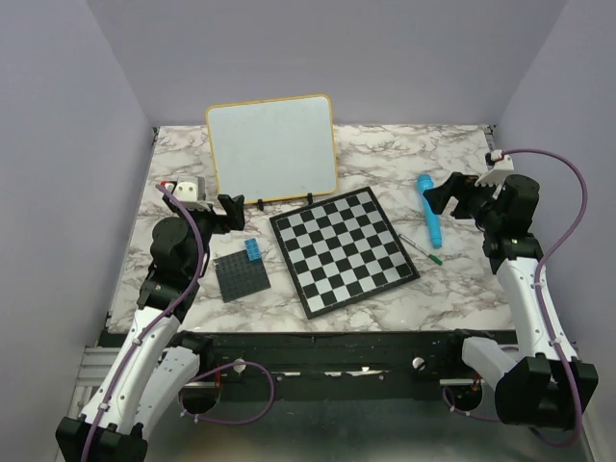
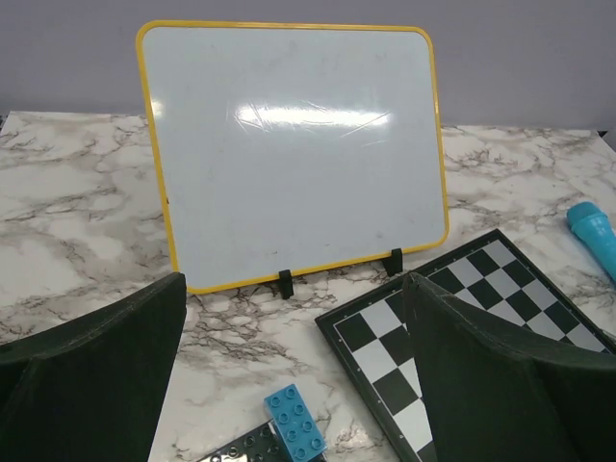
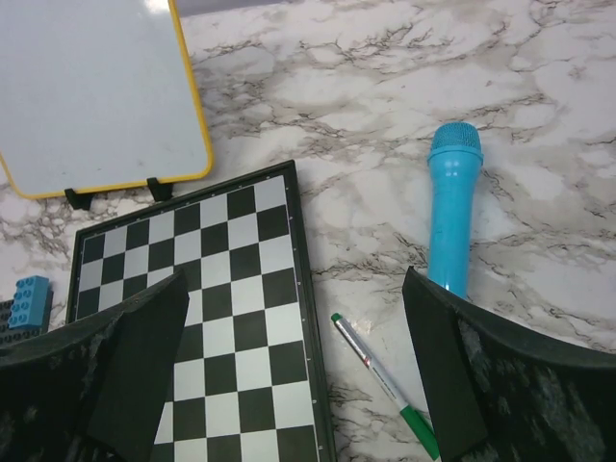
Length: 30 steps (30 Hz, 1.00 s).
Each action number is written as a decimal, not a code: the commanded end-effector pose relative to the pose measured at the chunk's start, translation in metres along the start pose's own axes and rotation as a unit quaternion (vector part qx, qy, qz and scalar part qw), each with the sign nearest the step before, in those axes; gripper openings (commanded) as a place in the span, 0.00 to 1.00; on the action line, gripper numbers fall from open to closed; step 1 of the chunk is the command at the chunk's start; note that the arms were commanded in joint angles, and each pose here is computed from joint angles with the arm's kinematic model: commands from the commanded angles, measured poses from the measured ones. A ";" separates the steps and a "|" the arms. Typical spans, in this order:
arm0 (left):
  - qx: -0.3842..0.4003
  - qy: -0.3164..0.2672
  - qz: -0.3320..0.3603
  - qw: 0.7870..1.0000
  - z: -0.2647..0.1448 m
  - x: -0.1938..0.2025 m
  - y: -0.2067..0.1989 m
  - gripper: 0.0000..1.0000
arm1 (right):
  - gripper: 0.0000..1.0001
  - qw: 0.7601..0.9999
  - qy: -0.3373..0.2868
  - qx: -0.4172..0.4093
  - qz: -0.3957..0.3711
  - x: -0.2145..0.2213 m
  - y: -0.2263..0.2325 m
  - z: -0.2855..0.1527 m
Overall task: Write a sentence on the whiteboard
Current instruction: Pick up the whiteboard marker from the center of the board.
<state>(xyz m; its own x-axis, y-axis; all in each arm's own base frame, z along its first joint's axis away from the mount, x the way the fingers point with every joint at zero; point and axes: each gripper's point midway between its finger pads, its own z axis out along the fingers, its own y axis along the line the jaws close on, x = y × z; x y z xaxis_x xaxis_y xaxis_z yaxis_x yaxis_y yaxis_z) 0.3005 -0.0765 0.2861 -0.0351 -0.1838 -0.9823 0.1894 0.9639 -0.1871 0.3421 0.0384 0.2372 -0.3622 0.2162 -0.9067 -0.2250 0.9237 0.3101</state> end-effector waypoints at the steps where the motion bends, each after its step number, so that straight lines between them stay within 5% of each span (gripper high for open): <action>1: 0.017 -0.027 -0.002 0.999 -0.001 -0.021 -0.008 0.99 | 1.00 1.000 -0.026 -0.006 -0.006 -0.020 0.005 -0.005; 14: 0.027 -0.027 -0.004 0.999 -0.002 -0.021 -0.011 0.99 | 1.00 0.991 -0.014 -0.099 -0.085 0.003 0.026 -0.005; 18: 0.031 -0.025 -0.005 0.999 -0.001 -0.020 -0.013 0.99 | 1.00 0.957 0.011 -0.230 -0.177 0.016 0.061 -0.018; 20: 0.034 -0.026 -0.005 0.999 -0.002 -0.021 -0.014 0.99 | 1.00 0.935 0.070 -0.247 -0.244 0.032 0.055 -0.016; 25: 0.042 -0.026 -0.006 0.999 -0.003 -0.021 -0.018 0.99 | 1.00 0.919 0.253 -0.171 -0.248 0.079 0.009 -0.002; 30: 0.045 -0.027 -0.006 0.999 -0.003 -0.022 -0.020 0.99 | 0.98 0.882 0.318 -0.140 -0.319 0.115 0.001 0.015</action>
<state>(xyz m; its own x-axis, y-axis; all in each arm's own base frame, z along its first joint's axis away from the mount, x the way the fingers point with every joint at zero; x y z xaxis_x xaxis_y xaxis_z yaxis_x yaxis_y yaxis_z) 0.2983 -0.0845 0.2866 -0.0418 -0.1839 -0.9821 0.2325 0.9541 -0.1886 0.3337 0.0794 0.1710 -0.4474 -0.4416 -0.7777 -0.7178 0.6960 0.0178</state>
